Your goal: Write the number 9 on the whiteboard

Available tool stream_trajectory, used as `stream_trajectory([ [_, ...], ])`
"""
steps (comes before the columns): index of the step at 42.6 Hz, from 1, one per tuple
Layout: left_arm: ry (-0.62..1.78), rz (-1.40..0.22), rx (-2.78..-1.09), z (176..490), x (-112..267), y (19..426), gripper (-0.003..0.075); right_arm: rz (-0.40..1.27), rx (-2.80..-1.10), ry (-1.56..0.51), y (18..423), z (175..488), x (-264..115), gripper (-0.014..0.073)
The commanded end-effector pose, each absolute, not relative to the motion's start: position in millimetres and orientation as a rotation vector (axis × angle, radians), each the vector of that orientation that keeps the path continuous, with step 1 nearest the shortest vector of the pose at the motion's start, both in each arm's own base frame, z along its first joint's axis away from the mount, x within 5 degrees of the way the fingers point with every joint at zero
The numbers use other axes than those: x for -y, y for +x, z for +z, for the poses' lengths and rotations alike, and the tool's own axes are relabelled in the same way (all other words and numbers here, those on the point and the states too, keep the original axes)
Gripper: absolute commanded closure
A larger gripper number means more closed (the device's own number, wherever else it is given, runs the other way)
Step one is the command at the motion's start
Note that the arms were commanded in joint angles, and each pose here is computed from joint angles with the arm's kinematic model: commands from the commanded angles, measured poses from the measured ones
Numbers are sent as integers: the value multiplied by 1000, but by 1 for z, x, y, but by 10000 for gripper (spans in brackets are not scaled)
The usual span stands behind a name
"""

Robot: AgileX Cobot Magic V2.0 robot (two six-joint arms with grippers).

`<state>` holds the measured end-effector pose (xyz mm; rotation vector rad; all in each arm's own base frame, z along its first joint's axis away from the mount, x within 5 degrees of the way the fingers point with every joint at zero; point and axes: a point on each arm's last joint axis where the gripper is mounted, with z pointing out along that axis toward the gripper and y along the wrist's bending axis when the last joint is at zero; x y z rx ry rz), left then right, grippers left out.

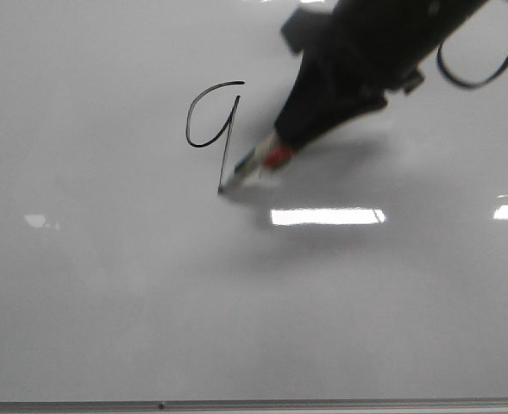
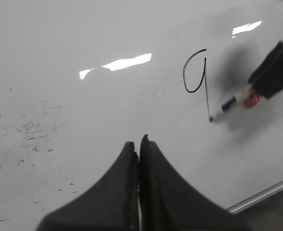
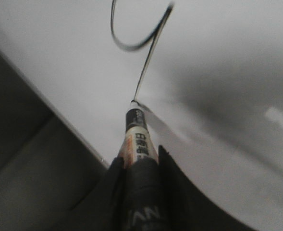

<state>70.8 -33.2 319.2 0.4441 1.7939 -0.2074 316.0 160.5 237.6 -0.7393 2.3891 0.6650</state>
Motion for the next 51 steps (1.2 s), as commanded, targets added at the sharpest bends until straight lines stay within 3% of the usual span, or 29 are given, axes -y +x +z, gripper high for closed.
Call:
stream_trajectory([
  [1, 376, -217, -1724, 333, 32, 73, 739, 583, -2351, -704, 322, 229, -164, 665],
  [6, 376, -217, -1724, 333, 32, 73, 739, 613, -2347, -737, 315, 235, -167, 665],
  [16, 471, -245, -1799, 328, 37, 73, 718, 678, -2091, -1091, 260, 313, -159, 665],
  [20, 627, -262, -1864, 329, 42, 83, 583, 640, -1940, -1247, 244, 337, -156, 665],
  [24, 784, -312, -1843, 335, 51, 96, 398, 605, -1827, -1355, 235, 351, -154, 665],
  [27, 919, -347, -1797, 340, 60, 106, 317, 607, -1790, -1402, 230, 356, -154, 665],
  [39, 1399, -425, -1735, 331, 122, 138, 324, 670, -1636, -1590, 198, 358, -194, 665],
  [51, 1517, -489, -1707, 324, 149, 141, 408, 691, -1551, -1661, 179, 359, -215, 665],
])
